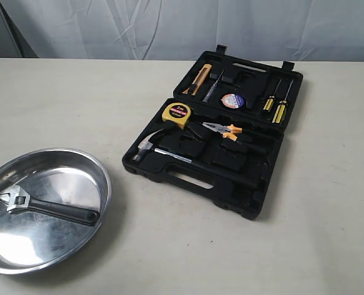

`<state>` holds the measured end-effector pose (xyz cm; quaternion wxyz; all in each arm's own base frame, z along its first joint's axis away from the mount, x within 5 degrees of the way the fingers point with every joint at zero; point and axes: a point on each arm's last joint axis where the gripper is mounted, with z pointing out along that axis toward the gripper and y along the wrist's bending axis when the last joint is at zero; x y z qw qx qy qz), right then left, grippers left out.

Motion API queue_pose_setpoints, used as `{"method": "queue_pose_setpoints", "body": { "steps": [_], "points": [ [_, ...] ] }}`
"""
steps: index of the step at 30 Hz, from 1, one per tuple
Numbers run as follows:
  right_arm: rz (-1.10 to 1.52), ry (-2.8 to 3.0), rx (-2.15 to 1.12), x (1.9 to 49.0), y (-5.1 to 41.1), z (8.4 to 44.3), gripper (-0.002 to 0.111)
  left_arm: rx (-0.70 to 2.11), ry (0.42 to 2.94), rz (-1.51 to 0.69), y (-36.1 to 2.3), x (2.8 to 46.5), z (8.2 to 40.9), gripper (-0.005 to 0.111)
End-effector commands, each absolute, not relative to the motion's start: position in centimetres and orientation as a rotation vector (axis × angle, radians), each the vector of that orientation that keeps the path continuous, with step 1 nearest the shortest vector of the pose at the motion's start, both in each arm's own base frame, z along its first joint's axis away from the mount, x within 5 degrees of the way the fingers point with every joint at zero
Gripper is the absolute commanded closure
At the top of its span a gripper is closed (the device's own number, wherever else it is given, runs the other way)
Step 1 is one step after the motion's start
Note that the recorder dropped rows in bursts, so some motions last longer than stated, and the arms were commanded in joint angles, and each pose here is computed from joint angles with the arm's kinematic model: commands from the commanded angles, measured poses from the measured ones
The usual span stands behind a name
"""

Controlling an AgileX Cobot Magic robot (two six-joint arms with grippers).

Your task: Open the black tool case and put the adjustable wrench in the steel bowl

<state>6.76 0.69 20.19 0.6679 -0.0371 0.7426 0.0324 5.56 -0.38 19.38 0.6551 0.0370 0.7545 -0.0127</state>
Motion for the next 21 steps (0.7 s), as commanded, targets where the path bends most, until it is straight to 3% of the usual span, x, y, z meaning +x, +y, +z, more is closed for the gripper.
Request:
{"method": "queue_pose_setpoints", "body": {
  "steps": [1, 21],
  "points": [
    [0.069, 1.628, -0.068, 6.4, 0.6, 20.3, 0.109, 0.088, 1.705, -0.033, -0.4, 5.5, 19.3, 0.106],
    [0.041, 1.811, 0.047, 5.6, 0.1, 18.4, 0.109, 0.088, 1.708, -0.033, -0.4, 5.5, 19.3, 0.106]
  ]
}}
